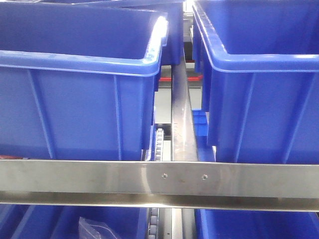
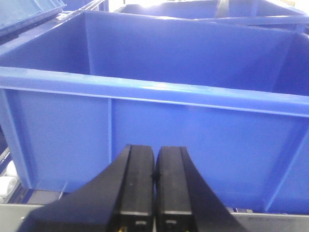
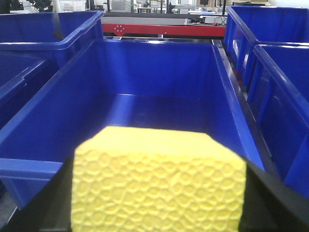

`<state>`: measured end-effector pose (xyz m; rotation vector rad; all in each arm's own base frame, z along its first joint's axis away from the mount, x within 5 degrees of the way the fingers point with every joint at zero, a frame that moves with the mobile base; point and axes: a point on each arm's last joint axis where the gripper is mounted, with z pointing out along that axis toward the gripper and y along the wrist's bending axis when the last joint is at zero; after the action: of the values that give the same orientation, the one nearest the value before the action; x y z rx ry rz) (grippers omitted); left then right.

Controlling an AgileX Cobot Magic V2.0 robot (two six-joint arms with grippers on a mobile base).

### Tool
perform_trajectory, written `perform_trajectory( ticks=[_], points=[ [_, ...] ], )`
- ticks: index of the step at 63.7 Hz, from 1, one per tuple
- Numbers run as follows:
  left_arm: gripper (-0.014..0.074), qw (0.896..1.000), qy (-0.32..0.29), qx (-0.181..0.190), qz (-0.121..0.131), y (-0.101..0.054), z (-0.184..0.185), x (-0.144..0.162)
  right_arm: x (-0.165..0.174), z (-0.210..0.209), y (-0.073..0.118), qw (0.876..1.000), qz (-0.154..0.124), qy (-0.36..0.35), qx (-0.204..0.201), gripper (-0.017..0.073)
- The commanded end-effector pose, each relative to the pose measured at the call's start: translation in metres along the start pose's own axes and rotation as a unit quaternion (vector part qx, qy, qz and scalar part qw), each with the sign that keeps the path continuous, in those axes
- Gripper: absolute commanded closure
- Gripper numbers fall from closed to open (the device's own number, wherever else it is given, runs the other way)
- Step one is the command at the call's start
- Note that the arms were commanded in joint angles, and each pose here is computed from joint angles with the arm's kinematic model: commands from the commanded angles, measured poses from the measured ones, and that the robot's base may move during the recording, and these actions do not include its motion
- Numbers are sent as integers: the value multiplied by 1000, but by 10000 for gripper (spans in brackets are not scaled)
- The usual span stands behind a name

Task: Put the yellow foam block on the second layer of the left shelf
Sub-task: 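Position the right gripper with the cube over a blue bin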

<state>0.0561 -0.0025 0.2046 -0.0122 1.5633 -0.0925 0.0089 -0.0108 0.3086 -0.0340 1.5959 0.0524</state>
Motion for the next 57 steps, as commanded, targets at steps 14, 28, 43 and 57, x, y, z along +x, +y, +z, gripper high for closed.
perform_trajectory(
  ticks=[14, 28, 43, 57],
  points=[
    [457, 1000, -27, 7, -5, -1, 1, 1, -14, -1, 1, 999, -11, -46, -6, 294],
    [457, 1000, -27, 7, -5, -1, 1, 1, -14, -1, 1, 999, -11, -46, -6, 294],
    [457, 1000, -27, 7, -5, -1, 1, 1, -15, -1, 1, 999, -11, -49, -7, 294],
    [457, 1000, -27, 7, -5, -1, 1, 1, -19, 9, 3, 1000, -8, -23, -9, 295]
  ],
)
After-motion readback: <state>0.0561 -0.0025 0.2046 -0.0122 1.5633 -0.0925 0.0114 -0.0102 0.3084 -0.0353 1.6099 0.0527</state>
